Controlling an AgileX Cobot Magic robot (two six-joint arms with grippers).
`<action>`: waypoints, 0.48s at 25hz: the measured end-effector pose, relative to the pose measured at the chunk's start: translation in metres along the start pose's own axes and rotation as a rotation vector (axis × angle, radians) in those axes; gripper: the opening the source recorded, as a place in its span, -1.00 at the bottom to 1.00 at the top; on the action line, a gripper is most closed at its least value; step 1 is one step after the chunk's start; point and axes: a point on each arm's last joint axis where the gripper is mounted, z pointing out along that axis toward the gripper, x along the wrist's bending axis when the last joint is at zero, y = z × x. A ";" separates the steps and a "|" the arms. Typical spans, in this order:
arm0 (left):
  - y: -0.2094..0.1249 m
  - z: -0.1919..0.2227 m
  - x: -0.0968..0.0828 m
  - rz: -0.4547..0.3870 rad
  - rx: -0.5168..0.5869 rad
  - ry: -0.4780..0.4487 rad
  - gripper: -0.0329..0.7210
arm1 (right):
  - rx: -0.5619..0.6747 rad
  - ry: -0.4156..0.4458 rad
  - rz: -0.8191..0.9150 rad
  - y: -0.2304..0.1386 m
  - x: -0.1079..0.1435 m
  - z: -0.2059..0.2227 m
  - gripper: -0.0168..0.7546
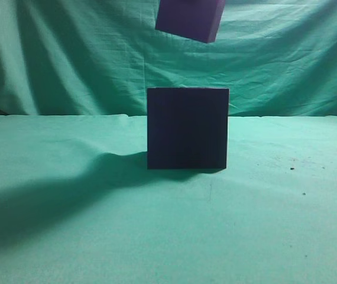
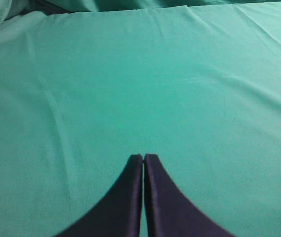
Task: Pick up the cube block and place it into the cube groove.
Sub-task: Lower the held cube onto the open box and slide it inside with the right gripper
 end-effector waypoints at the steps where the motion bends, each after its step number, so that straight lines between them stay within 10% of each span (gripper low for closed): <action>1: 0.000 0.000 0.000 0.000 0.000 0.000 -0.91 | 0.009 -0.004 -0.039 0.000 -0.001 0.002 0.17; 12: 0.000 0.000 0.000 0.000 0.000 0.000 -0.91 | 0.054 0.022 -0.285 0.005 0.000 0.024 0.17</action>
